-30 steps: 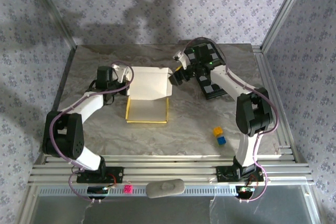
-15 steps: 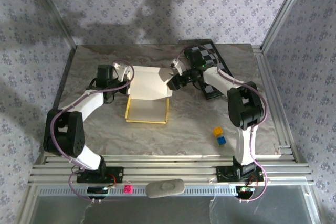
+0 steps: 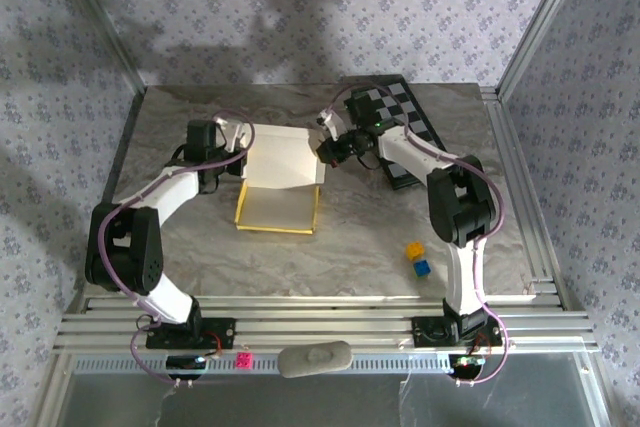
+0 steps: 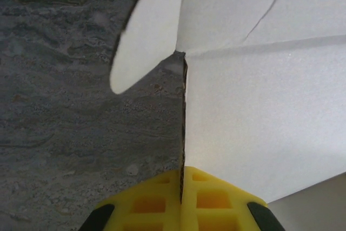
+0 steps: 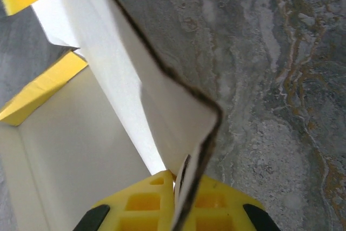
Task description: Fold the paper box
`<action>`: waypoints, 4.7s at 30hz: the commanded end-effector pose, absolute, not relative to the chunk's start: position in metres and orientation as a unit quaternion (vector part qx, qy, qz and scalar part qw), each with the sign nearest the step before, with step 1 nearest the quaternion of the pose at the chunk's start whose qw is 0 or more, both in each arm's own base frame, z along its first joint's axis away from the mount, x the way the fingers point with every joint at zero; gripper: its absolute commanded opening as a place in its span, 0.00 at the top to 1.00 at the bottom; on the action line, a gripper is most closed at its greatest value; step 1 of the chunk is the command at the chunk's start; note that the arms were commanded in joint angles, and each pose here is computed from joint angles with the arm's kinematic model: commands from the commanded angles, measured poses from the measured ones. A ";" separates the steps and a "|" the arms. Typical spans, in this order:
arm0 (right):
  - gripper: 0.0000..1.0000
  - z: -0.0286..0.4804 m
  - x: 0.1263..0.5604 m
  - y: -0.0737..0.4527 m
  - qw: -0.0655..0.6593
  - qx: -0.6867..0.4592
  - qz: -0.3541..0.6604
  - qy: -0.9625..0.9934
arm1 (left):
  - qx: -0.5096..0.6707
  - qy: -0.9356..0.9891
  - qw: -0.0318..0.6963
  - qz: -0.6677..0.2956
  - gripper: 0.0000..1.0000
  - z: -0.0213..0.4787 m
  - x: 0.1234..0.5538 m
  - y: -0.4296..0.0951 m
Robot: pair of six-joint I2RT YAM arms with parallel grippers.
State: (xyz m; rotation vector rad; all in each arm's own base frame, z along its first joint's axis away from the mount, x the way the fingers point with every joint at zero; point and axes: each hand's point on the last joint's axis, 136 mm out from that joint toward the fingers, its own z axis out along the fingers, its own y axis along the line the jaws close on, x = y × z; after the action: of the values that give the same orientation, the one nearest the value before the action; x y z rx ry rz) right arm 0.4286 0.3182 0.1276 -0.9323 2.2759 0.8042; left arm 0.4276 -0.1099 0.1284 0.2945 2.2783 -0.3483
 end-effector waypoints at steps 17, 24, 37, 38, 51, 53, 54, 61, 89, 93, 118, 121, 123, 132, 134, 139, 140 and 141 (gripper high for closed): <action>1.00 0.188 0.470 0.293 0.410 -0.067 0.041 0.909 | -0.088 0.904 0.410 -0.079 1.00 0.151 0.456 -0.108; 1.00 0.183 0.476 0.305 0.438 -0.080 0.042 0.894 | -0.099 0.907 0.397 -0.104 0.98 0.142 0.456 -0.120; 1.00 0.172 0.465 0.324 0.494 -0.284 0.072 0.819 | -0.270 0.876 0.331 -0.225 0.51 0.225 0.402 -0.104; 1.00 0.173 0.464 0.325 0.494 -0.291 0.075 0.816 | -0.298 0.867 0.325 -0.232 0.50 0.233 0.398 -0.099; 1.00 0.176 0.452 0.334 0.482 -0.370 0.096 0.788 | -0.377 0.846 0.238 -0.292 0.28 0.211 0.488 -0.035; 1.00 0.174 0.451 0.334 0.480 -0.375 0.096 0.788 | -0.371 0.852 0.225 -0.293 0.29 0.199 0.508 -0.034; 1.00 0.174 0.451 0.334 0.480 -0.375 0.096 0.788 | -0.364 0.856 0.220 -0.294 0.30 0.195 0.519 -0.035; 1.00 0.170 0.452 0.336 0.476 -0.382 0.095 0.787 | -0.348 0.858 0.146 -0.350 0.37 0.163 0.556 -0.074; 1.00 0.163 0.475 0.332 0.498 -0.338 0.004 0.799 | -0.452 0.794 0.095 -0.396 0.41 0.168 0.495 -0.104; 1.00 0.162 0.476 0.334 0.499 -0.330 0.000 0.802 | -0.477 0.779 0.087 -0.399 0.39 0.167 0.487 -0.103; 1.00 0.153 0.477 0.339 0.500 -0.295 0.021 0.814 | -0.484 0.767 0.060 -0.418 0.58 0.150 0.472 -0.131; 1.00 0.152 0.477 0.339 0.499 -0.294 0.024 0.815 | -0.487 0.763 0.049 -0.423 0.58 0.147 0.468 -0.138; 1.00 0.152 0.476 0.339 0.499 -0.293 0.025 0.815 | -0.490 0.759 0.046 -0.426 0.58 0.147 0.467 -0.140; 1.00 0.149 0.474 0.337 0.500 -0.293 0.025 0.814 | -0.524 0.728 0.045 -0.439 0.53 0.166 0.466 -0.142; 1.00 0.149 0.474 0.336 0.500 -0.294 0.023 0.814 | -0.533 0.728 0.040 -0.430 0.52 0.168 0.463 -0.140; 1.00 0.149 0.474 0.335 0.501 -0.296 0.022 0.813 | -0.550 0.727 0.017 -0.410 0.52 0.164 0.454 -0.139; 1.00 0.150 0.473 0.336 0.501 -0.296 0.022 0.813 | -0.555 0.725 0.017 -0.408 0.51 0.163 0.452 -0.138; 1.00 0.150 0.473 0.336 0.501 -0.297 0.023 0.812 | -0.560 0.720 0.017 -0.409 0.51 0.162 0.452 -0.138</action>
State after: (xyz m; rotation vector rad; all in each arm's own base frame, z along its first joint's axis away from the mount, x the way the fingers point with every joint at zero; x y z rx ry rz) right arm 0.4854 0.3248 0.1633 -0.6529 1.9462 0.0244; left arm 0.4705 -0.1175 0.1377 -1.5601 2.2620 -1.1820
